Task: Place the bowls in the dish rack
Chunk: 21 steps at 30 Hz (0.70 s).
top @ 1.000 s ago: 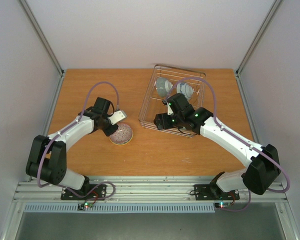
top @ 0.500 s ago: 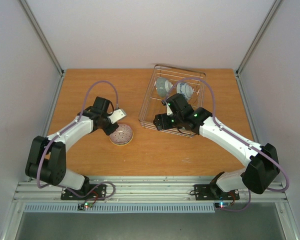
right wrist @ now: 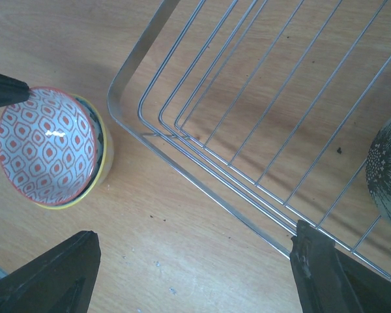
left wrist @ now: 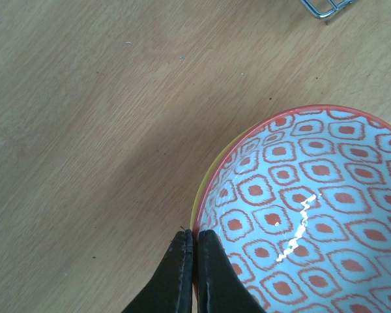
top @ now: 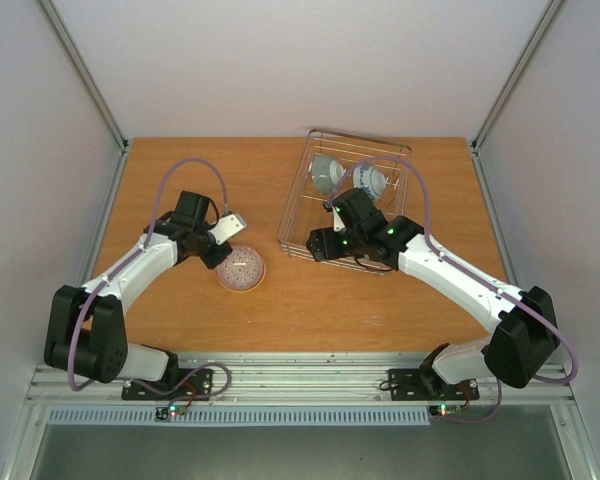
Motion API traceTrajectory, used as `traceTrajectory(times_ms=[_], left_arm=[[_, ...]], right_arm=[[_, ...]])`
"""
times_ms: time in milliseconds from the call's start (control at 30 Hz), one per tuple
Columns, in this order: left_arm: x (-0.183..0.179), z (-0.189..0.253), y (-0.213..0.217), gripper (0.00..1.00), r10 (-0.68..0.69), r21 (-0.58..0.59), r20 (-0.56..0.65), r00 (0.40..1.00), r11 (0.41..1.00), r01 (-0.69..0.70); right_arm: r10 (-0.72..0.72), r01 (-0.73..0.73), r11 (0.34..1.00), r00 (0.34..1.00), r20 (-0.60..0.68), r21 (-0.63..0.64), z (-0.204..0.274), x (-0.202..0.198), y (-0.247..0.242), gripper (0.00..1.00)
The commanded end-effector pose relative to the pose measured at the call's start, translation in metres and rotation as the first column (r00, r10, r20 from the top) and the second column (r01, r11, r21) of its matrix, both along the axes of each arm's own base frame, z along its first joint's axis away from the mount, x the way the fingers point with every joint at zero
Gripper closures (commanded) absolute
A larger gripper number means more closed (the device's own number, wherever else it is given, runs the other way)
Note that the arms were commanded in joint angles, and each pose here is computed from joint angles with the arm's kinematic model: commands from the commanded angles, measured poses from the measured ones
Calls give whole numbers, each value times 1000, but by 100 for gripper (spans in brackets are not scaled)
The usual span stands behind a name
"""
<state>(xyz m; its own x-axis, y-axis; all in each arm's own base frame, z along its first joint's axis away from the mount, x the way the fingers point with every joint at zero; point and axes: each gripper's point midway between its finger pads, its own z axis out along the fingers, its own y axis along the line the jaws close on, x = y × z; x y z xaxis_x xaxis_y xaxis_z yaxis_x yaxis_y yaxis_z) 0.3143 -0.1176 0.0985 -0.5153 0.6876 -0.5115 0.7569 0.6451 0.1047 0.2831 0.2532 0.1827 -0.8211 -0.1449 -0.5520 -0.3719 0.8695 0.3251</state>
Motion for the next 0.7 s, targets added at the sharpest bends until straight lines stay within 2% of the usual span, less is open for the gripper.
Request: traceTrajectory(times_ms=[0,67,200,367,467,667], left_arm=[[-2,-8,7,100,12,33,-23,1000,999,-11],[0,-11,11,96,28,48,-13,1000,998,-27],[0,-10,12,79,39,49,-12,999,998,-38],[0,-16,12,69,42,55,-33,999,998,-41],[-2,-21,12,66,42,55,-54,998,998,-39],[-7,-28,9,68,32,43,-90,995,999,-28]], right_arm=[[5,-5,1000,1000,0,25,2,-3,5,19],[7,-7,1000,1000,0,27,2,-3,5,19],[10,-10,1000,1000,-1,26,2,-3,6,19],[10,-10,1000,1000,-2,28,2,-3,7,19],[10,-10,1000,1000,-1,25,2,-3,7,20],[10,-10,1000,1000,-6,23,0,-4,8,19]])
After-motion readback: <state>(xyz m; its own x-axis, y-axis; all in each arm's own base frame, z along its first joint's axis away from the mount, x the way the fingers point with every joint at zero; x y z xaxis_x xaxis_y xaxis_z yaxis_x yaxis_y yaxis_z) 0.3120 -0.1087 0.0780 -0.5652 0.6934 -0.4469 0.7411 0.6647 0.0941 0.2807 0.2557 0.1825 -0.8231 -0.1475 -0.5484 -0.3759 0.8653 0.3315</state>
